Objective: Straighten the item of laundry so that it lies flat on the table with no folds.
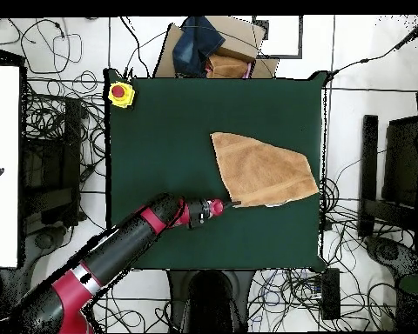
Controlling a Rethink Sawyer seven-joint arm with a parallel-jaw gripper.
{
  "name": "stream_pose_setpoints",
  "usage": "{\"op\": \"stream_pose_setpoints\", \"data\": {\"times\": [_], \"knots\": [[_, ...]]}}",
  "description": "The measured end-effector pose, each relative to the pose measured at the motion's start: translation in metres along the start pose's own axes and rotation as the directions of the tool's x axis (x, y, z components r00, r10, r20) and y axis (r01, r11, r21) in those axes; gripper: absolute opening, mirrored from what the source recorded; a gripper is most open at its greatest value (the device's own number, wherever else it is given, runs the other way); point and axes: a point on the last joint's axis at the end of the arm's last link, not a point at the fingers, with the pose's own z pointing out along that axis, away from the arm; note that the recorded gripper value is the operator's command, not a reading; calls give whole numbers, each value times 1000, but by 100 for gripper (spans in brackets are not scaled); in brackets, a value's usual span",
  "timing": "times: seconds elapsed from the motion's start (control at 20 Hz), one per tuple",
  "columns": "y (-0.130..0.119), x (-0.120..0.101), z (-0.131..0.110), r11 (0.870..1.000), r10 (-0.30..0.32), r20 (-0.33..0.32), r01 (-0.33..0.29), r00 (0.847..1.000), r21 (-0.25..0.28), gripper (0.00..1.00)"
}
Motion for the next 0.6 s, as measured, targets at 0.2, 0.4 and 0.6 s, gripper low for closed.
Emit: {"op": "stream_pose_setpoints", "data": {"times": [0.2,0.4,0.6], "knots": [[-8,-8,-2,1000,4,13,-5,1000,14,100],[-11,-10,-4,1000,8,17,-8,1000,16,100],[-16,-8,-7,1000,12,17,-13,1000,26,100]]}}
